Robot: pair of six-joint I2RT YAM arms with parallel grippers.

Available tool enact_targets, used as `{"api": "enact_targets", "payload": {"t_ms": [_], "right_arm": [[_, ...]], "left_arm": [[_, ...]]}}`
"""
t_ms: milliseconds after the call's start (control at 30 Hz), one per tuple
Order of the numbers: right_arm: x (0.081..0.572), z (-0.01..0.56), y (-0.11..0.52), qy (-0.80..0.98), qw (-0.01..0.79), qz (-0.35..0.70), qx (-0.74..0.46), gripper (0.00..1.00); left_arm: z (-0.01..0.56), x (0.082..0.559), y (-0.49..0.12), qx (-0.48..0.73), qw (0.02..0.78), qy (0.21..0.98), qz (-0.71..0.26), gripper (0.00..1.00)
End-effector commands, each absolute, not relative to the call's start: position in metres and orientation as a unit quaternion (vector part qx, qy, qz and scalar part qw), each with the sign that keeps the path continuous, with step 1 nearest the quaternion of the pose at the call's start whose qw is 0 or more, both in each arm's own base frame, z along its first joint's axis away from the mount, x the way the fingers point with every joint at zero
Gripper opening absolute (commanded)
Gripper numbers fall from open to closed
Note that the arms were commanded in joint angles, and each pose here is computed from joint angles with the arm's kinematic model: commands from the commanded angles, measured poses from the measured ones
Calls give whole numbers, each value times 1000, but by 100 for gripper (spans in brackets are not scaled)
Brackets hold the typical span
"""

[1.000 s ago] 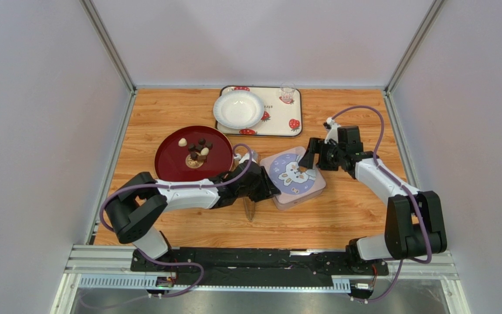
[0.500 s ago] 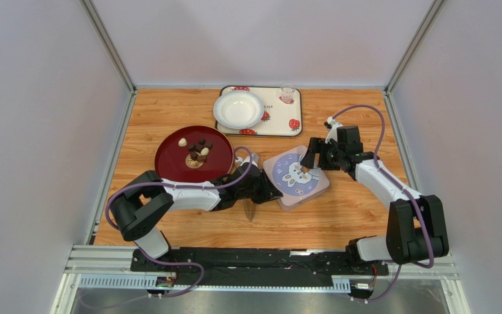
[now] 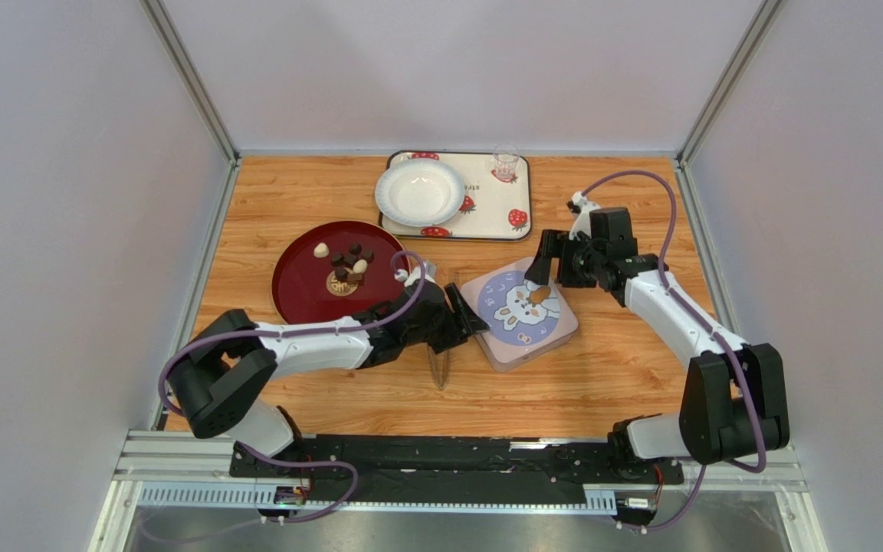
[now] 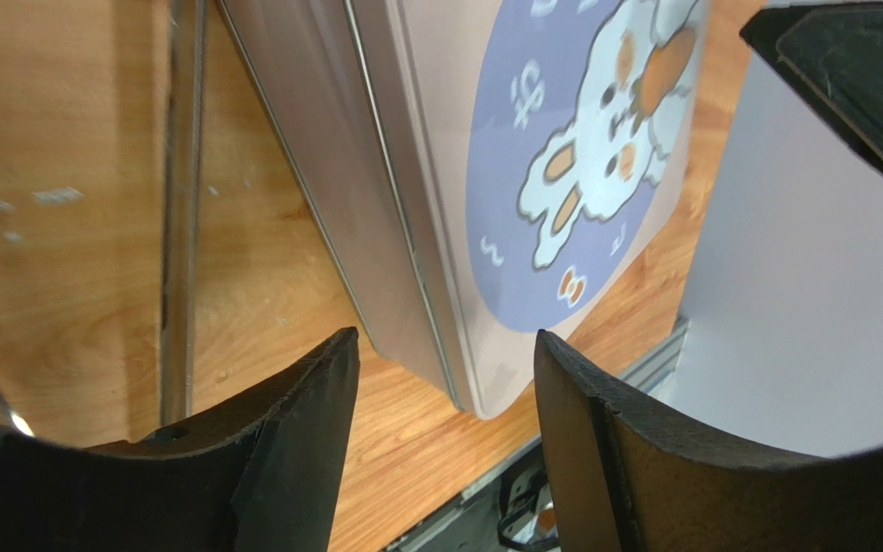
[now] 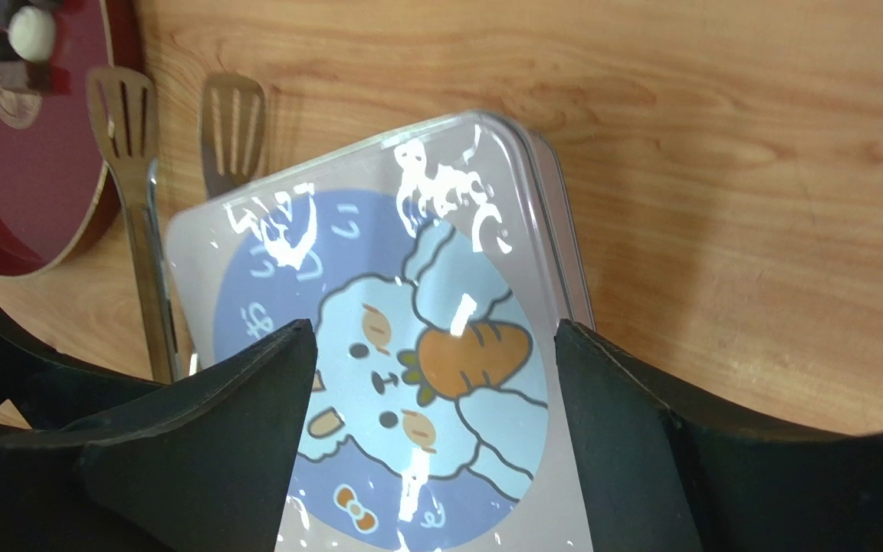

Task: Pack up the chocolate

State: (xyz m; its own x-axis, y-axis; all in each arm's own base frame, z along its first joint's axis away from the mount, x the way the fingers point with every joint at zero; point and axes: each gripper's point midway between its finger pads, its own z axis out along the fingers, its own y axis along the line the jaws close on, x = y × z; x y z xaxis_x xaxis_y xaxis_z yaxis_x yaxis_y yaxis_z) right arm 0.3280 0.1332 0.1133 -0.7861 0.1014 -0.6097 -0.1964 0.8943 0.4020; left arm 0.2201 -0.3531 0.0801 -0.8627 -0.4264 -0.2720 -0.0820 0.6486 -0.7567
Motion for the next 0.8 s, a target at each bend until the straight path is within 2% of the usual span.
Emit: {"api": "enact_targets", "payload": {"t_ms": [0, 167, 233, 300, 567, 700, 767], "right_arm": [[357, 150, 139, 900, 368, 231, -40, 80], [375, 138, 138, 908, 353, 219, -45, 78], [381, 138, 135, 909, 355, 214, -43, 74], [385, 129, 134, 914, 345, 210, -44, 69], [393, 104, 136, 924, 318, 206, -50, 61], [390, 88, 132, 932, 301, 195, -45, 51], [389, 81, 131, 935, 295, 192, -44, 51]], "left_arm": [[115, 251, -337, -134, 282, 870, -381, 69], [121, 273, -338, -117, 285, 873, -378, 68], [119, 278, -338, -118, 283, 875, -374, 67], [112, 284, -334, -126, 280, 879, -366, 65], [92, 299, -330, -121, 274, 895, -330, 54], [85, 303, -330, -124, 271, 899, -322, 49], [73, 298, -325, -125, 255, 910, -303, 47]]}}
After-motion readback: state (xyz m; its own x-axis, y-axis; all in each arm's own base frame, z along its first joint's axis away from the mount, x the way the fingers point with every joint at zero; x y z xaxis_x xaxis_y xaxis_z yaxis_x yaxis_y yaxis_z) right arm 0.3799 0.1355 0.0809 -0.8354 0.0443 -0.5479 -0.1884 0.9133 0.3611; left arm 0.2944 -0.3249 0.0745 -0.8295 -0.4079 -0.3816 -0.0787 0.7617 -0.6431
